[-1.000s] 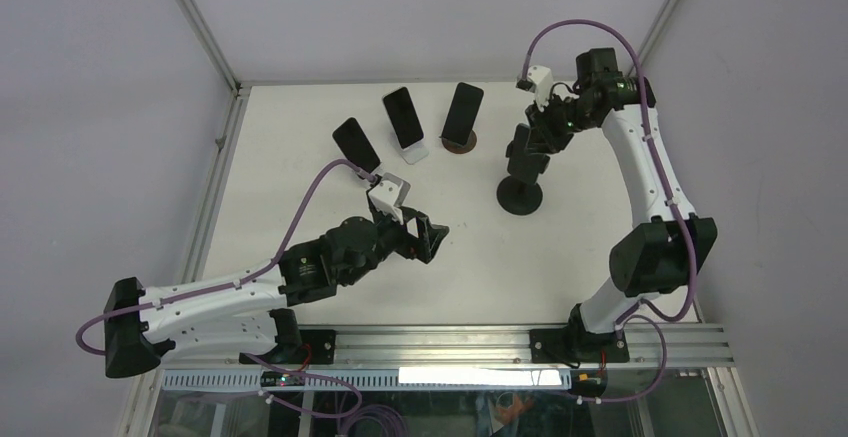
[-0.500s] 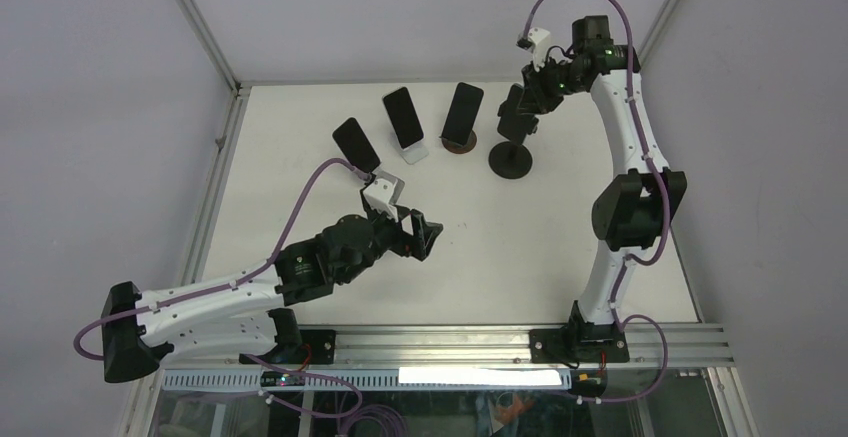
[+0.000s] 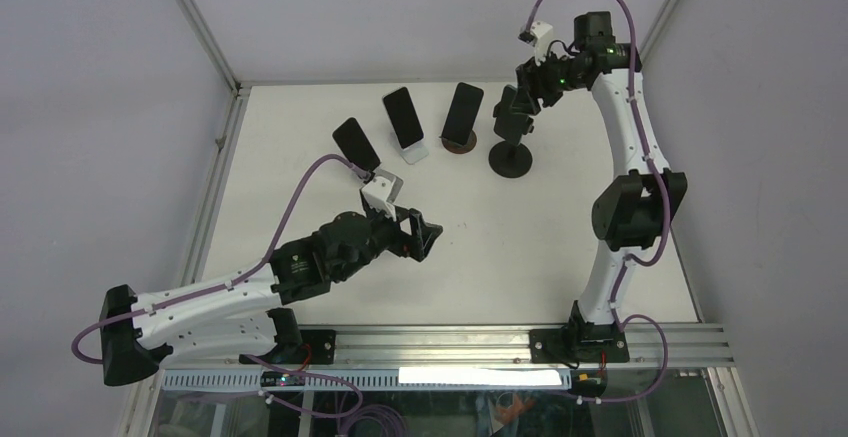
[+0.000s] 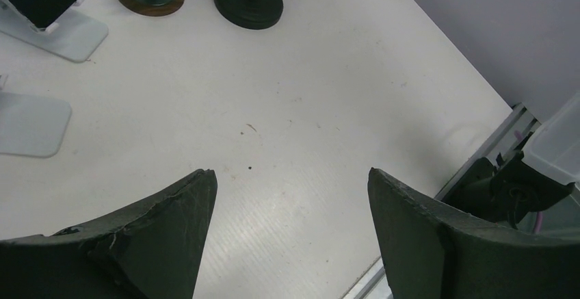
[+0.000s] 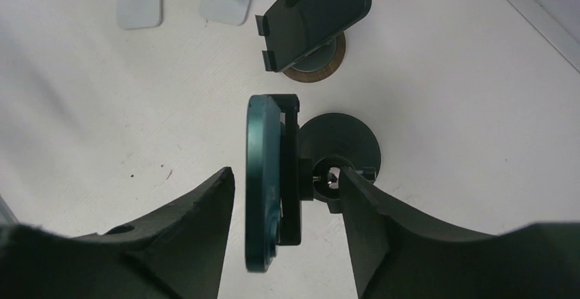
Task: Place the phone on the phone stand
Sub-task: Move the phone stand with the phone to the center of the board, then reset both arms
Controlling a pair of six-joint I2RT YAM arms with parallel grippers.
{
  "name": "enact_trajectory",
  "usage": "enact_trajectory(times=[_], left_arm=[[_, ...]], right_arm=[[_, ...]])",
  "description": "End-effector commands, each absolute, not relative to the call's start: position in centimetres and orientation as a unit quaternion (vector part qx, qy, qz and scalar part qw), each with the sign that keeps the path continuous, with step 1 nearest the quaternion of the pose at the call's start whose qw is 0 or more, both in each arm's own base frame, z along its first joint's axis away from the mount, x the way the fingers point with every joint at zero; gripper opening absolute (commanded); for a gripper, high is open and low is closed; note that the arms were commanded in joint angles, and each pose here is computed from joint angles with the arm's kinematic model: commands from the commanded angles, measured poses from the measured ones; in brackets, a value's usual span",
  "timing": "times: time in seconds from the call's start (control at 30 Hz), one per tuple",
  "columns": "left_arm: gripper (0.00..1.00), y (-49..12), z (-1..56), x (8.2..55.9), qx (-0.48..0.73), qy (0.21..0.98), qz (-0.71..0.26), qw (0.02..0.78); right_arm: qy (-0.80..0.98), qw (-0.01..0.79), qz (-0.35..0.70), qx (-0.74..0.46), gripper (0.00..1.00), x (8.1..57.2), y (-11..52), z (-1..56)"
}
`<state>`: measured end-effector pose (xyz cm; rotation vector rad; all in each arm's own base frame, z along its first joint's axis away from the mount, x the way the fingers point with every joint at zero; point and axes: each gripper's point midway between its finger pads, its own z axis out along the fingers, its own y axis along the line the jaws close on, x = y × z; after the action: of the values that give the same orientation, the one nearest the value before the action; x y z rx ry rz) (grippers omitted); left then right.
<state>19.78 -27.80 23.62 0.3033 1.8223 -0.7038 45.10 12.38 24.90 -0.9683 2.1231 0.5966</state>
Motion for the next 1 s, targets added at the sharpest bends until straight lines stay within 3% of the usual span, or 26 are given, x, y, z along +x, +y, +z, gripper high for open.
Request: enact_trajectory(times=[0.0,0.13,0.27,0.43,0.7,0.87,0.97], left_arm=[[0.83,-29.2,27.3,19.0,0.140,0.755,-0.347,0.538],[0.90,-29.4,29.1,19.0,0.152,0.749,-0.358,0.536],[0.95,-28.6,30.9,19.6,0.148,0.742,-0.369,0.540],[0.97,-27.0,33.1,20.4,0.145,0.736,-0.371,0.547],[0.99,-22.9,36.0,21.8,0.124,0.748,-0.309,0.575],[0.99,-19.5,38.4,22.2,0.101,0.744,-0.272,0.602],[0.99,-18.4,39.9,21.8,0.096,0.739,-0.266,0.611]], right_arm=[[0.798,0.425,0.210,-0.372,0.66,42.8,11.6,31.4],[0.797,0.441,0.198,-0.362,0.79,40.5,10.2,33.1],[0.796,0.451,0.189,-0.356,0.86,38.0,9.0,34.4],[0.790,0.478,0.165,-0.348,0.98,34.2,7.4,36.2],[0.800,0.532,0.107,-0.255,0.99,29.1,5.3,37.0],[0.813,0.543,0.121,-0.173,0.99,26.2,5.1,38.7],[0.805,0.544,0.145,-0.186,0.99,24.2,6.2,39.8]])
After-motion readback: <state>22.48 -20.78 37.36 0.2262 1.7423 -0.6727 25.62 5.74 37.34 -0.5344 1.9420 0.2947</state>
